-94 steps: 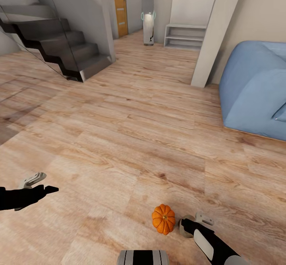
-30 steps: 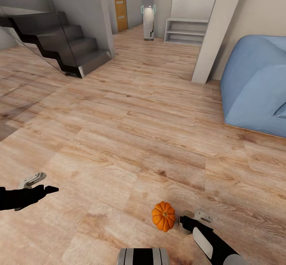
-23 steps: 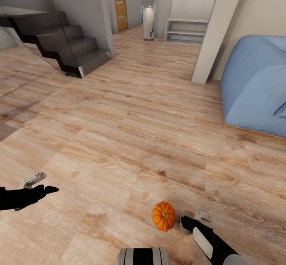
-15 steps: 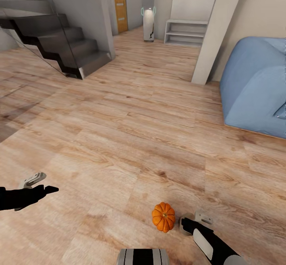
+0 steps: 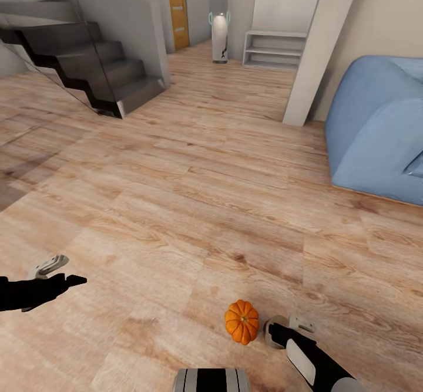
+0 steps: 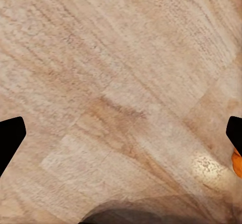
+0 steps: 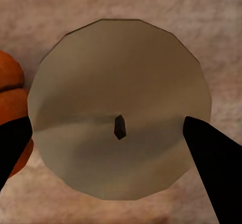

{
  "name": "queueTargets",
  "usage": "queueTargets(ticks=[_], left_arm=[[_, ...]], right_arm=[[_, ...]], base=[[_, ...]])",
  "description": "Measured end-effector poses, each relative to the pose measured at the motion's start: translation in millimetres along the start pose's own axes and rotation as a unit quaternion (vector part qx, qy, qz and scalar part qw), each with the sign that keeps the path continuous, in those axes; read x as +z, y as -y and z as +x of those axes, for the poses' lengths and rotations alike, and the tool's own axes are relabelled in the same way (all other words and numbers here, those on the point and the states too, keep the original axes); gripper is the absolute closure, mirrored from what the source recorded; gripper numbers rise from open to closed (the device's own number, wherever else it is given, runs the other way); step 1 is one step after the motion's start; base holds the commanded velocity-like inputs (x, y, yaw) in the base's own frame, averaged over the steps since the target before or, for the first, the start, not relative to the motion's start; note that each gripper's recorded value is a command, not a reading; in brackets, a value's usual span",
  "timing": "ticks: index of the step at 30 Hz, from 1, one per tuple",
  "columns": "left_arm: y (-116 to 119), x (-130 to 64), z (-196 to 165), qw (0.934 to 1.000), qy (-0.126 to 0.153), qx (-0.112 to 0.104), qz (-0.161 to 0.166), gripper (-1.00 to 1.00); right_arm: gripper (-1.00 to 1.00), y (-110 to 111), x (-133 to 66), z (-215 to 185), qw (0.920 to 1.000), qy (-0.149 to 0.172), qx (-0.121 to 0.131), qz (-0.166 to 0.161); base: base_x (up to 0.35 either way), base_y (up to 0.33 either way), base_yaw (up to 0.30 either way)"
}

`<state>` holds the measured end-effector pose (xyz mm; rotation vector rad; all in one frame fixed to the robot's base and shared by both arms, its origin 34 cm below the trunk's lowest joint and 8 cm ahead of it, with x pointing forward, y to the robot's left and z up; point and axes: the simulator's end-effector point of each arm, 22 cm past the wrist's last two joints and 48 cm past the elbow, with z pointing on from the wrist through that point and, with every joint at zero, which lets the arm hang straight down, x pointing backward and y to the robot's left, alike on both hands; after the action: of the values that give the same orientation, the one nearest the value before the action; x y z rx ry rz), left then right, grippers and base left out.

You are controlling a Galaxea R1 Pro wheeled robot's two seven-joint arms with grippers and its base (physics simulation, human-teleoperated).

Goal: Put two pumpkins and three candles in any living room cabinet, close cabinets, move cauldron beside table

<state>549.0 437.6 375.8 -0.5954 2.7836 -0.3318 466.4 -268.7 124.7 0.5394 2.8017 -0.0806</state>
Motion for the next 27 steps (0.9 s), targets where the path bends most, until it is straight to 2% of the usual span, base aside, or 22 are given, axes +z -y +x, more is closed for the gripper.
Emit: queueTargets(ticks=[19,27], left_arm=[[0,0.0,0,1.0,0.0,0.0,0.0,-1.0],[6,-13.5,-6,0.9999,0.014,0.003,0.007,-1.0]], right_arm=[[1.0,0,0.0,0,1.0,0.0,0.0,0.0],[1.0,-4,-9.5,-14,0.9999,0.015,0.004,-0.006]], base=[[0.0,0.0,0.0],[0.0,0.0,0.0]])
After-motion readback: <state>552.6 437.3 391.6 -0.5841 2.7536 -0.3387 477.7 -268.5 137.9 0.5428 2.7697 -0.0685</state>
